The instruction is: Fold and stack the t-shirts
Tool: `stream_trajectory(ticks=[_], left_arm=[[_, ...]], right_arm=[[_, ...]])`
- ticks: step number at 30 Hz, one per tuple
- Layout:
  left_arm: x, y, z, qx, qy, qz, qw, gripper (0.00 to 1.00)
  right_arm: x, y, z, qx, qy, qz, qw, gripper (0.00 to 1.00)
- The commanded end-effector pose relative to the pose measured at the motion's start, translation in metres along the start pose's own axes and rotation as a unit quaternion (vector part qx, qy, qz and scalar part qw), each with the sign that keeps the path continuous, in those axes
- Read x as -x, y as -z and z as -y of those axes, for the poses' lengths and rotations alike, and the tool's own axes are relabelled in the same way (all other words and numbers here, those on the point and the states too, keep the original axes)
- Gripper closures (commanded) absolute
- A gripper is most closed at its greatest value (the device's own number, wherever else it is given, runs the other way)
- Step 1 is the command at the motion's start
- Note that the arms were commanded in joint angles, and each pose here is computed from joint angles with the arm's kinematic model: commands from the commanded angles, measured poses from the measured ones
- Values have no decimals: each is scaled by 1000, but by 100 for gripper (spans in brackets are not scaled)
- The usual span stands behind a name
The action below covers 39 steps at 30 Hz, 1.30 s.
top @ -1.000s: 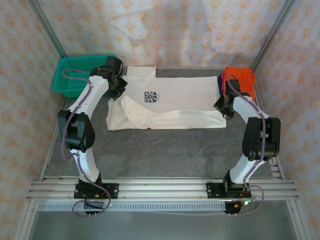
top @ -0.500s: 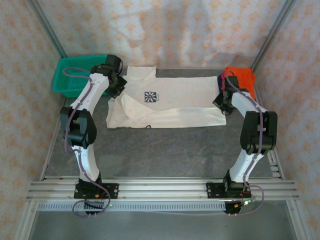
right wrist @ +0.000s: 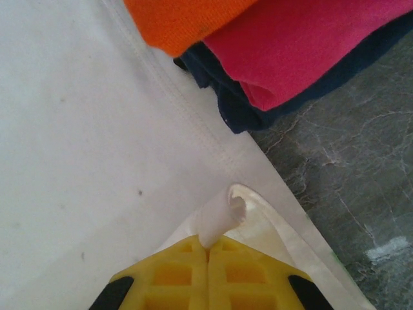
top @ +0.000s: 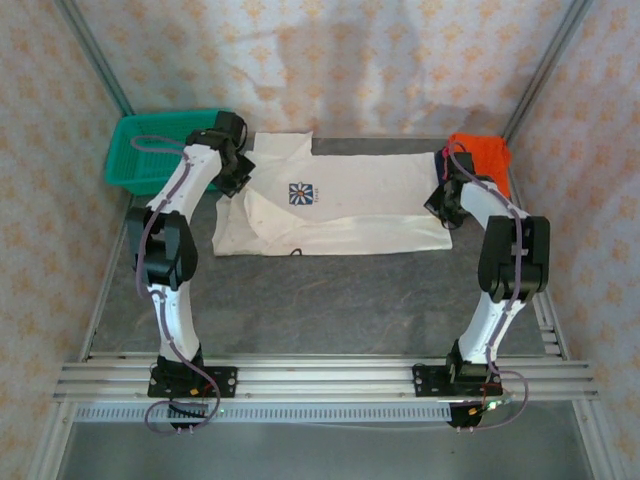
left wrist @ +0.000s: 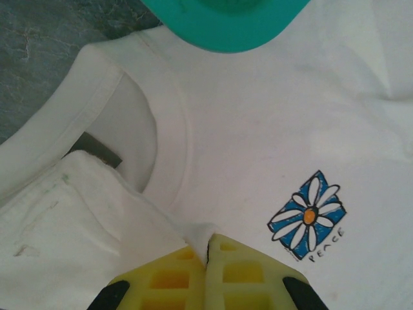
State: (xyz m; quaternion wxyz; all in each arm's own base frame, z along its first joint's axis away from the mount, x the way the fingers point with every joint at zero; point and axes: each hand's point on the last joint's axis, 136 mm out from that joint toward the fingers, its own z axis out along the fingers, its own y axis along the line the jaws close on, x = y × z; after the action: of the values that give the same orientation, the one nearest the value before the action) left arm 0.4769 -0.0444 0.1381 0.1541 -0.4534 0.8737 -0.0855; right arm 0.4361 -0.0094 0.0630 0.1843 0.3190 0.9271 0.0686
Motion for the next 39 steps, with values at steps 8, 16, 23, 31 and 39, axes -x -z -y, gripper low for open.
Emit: stream_trajectory(ticks=[8,16,23,31,39], left_arm=[[13,-18,3,17,-2,5,1000,100],[15,-35,9,13,-3,-3,1000,100],[9,-45,11,10,11,-23,1000,76],[18,-21,1,9,20,4,1000,20],[15,-6,-1,-24,13,26,999,17]], right_arm=[[11,-10,0,-3,-3,1,1000,100],[13,-11,2,-4,-6,0,1000,100],[16,-1,-6,19,-2,8,1000,59],[23,45,-10,48,2,57,997,44],[6,55,-19,71,31,59,995,44]])
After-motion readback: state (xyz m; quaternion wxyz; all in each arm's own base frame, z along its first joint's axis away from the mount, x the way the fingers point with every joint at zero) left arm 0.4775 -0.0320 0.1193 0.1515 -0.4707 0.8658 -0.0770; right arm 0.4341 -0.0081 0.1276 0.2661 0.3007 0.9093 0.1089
